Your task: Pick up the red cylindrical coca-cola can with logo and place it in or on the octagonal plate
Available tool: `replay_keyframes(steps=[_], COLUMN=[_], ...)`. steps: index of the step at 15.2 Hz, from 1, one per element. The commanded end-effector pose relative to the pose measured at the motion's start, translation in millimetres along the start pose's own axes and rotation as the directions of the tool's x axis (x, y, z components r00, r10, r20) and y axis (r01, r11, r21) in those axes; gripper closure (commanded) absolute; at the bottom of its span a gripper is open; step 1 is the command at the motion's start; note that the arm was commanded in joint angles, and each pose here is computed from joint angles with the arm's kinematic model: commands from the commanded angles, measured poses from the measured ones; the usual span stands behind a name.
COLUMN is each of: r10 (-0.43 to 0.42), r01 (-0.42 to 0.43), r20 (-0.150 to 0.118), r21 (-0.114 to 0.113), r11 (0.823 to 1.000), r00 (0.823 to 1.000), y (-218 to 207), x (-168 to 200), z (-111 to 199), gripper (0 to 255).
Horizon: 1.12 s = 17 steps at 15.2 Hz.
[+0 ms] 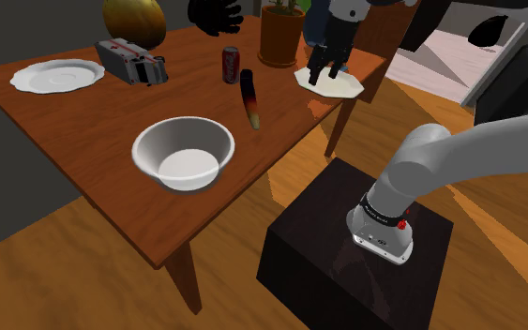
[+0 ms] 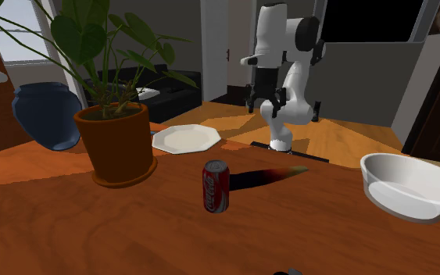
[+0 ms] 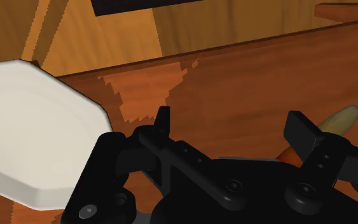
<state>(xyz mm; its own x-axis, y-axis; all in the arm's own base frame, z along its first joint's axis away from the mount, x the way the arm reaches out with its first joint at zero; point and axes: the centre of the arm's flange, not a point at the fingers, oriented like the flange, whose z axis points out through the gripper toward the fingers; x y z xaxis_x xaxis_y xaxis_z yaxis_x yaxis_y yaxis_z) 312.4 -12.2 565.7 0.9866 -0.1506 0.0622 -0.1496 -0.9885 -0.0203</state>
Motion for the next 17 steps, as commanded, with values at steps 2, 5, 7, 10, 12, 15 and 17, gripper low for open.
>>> replay_keyframes(steps=[2,5,7,10,12,15,17], r10=[-0.001,-0.003,-0.004,-0.006,-0.008,-0.01,-0.011], r01=[0.001,0.003,0.004,0.007,0.008,0.01,0.012], r20=[0.002,0.009,0.014,0.021,0.026,0.033,0.038], r21=[-0.001,-0.005,-0.007,-0.011,-0.013,-0.017,-0.019], r11=[1.0,1.0,1.0,1.0,1.0,1.0,1.0], r00=[1.0,1.0,1.0,1.0,1.0,0.999,0.999], y=[-3,-12,-18,-27,-33,-42,-48], x=[13,53,79,119,146,185,212], z=[1,3,4,7,9,12,14], gripper=[0,0,0,0,0,0,0])
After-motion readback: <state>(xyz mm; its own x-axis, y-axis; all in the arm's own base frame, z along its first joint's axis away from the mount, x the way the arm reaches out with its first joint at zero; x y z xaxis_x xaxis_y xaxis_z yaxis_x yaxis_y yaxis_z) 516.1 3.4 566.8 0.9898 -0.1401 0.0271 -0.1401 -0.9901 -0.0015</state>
